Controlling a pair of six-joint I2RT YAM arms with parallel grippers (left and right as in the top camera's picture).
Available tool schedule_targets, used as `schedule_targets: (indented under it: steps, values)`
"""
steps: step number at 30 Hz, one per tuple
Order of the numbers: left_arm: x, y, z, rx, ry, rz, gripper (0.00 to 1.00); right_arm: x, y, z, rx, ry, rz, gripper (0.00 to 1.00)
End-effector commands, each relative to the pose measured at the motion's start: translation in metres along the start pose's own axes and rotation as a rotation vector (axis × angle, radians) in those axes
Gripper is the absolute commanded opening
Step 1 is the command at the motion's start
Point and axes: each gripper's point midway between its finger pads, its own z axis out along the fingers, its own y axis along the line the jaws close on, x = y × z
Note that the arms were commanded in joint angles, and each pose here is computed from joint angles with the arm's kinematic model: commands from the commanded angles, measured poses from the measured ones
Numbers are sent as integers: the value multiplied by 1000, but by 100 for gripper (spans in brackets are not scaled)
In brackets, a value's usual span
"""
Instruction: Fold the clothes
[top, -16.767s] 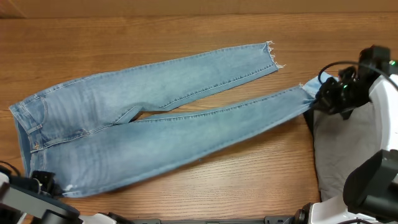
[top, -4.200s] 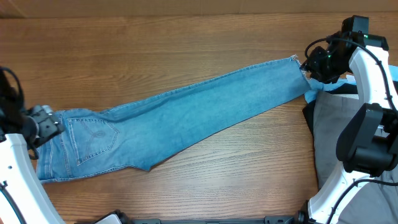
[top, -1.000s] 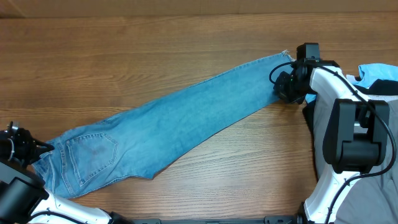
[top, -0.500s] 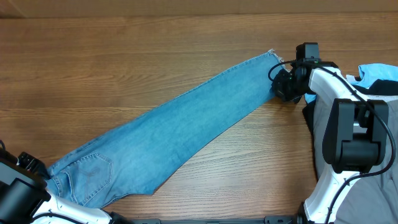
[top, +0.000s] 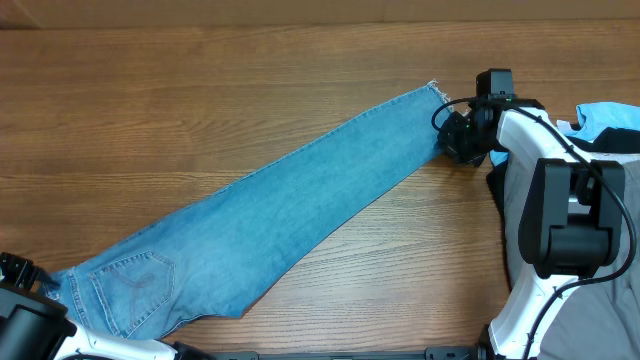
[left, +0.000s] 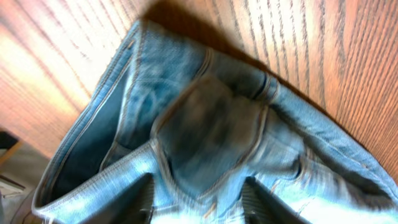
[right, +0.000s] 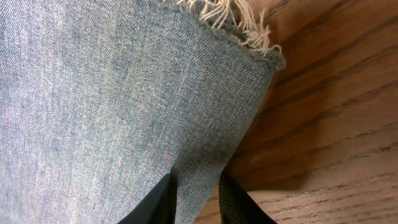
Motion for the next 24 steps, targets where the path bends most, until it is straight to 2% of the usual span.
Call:
schedule_targets:
  steps: [1,3,4,5,6,9,11,13,14,15,16,17,18,19,20,21,24]
  values:
    - [6,11,-33,-24,-74,-48,100,4,-8,6,29,12,10,33]
    - [10,4,-55,17,-93,-40,100,6,-10,6,34,20,10,31]
    - [15,-15,-78,118,-140,30,100,9,-11,6,40,31,12,26]
    - [22,-39,-90,225,-177,136,100,11,-12,6,45,41,0,25]
    - [39,-71,-105,311,-216,292,100,18,-10,5,24,75,-33,20]
    - [82,-130,-129,316,-327,579,100,17,-3,6,-12,74,-96,11]
    - [113,-159,-140,248,-422,757,100,21,31,-1,-222,107,-224,5]
    - [138,-175,-152,225,-507,869,100,20,38,-14,-269,125,-217,4]
    - [165,-192,-167,288,-574,957,100,16,45,-30,-280,98,-311,4]
    - [200,-204,-178,402,-577,1032,100,12,52,-47,-287,66,-385,5]
    - [211,-201,-182,416,-582,1052,100,6,58,-63,-279,23,-381,9]
    - [212,-188,-179,365,-579,1022,100,7,58,-66,-278,32,-315,15]
    - [203,-170,-174,266,-583,924,100,7,53,-61,-251,38,-308,29]
    - [201,-164,-173,240,-582,891,100,4,46,-58,-209,28,-295,31]
    - [200,-146,-168,178,-559,795,100,-9,36,-54,-132,-29,-271,32]
    - [199,-137,-165,140,-548,761,100,-18,41,-55,-149,-68,-303,27]
    - [197,-113,-154,43,-502,640,100,-15,50,-45,-194,-46,-312,29]
